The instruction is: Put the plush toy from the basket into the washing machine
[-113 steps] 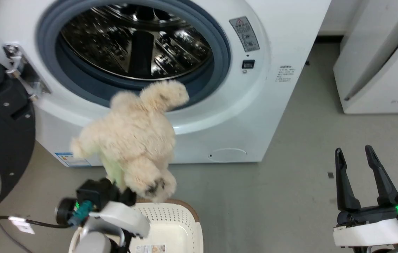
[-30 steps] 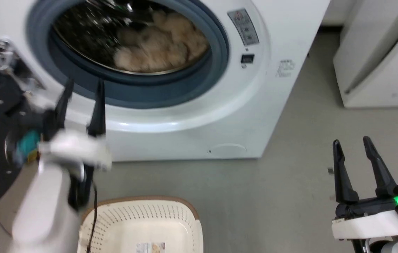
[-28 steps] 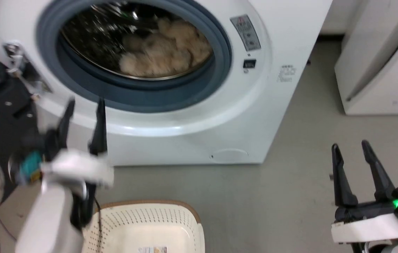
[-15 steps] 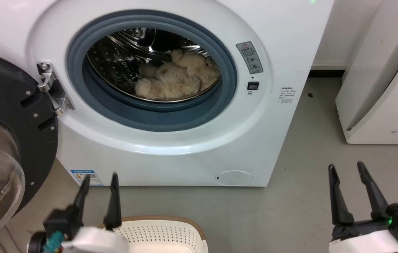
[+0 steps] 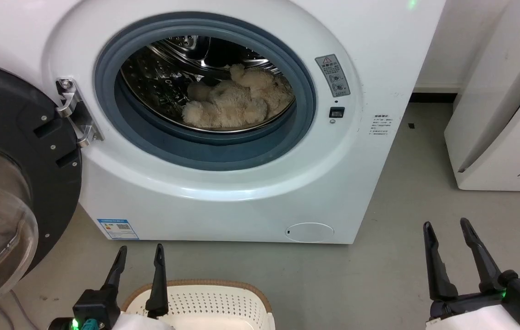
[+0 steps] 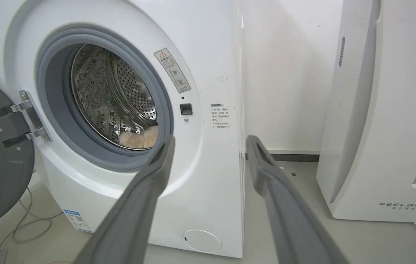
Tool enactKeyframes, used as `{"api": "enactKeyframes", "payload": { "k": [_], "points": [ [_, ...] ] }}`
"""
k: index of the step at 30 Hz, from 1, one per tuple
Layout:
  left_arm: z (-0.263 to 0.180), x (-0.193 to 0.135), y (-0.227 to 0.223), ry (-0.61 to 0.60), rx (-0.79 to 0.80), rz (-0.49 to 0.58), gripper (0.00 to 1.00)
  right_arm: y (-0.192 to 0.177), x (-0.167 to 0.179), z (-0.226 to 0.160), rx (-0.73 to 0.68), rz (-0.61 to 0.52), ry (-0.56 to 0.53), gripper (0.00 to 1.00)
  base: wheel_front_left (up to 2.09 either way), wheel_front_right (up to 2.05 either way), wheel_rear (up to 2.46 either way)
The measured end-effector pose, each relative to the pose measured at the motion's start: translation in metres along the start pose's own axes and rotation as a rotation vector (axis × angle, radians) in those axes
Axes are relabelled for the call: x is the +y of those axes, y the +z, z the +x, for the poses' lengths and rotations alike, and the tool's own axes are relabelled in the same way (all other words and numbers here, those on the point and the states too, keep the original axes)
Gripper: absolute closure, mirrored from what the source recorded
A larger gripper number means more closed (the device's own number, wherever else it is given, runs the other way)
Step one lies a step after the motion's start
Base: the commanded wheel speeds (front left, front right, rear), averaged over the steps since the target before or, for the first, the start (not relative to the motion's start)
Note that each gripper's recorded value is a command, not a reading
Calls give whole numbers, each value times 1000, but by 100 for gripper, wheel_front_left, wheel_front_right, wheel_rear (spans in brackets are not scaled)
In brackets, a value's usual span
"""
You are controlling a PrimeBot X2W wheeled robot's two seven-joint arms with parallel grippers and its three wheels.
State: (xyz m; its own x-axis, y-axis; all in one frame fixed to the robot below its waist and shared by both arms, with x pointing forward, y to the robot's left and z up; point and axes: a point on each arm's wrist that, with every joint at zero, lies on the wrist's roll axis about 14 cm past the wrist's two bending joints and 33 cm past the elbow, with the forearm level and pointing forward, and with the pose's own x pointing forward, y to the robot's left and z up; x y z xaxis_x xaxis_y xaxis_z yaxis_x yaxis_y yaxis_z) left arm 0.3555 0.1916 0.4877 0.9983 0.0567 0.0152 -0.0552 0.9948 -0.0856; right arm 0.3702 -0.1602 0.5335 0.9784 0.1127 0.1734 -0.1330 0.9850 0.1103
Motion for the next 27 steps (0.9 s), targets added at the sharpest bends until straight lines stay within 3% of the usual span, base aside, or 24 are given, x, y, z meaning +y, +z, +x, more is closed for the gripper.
{"api": "enactKeyframes", "payload": {
  "k": [1, 27],
  "points": [
    [0, 0, 0, -1, -2, -3, 100, 0, 0, 0, 1, 1, 1, 100, 0, 0, 0],
    [2, -4, 3, -13, 14, 12, 100, -3, 0, -1, 35, -19, 2, 100, 0, 0, 0]
  ]
}}
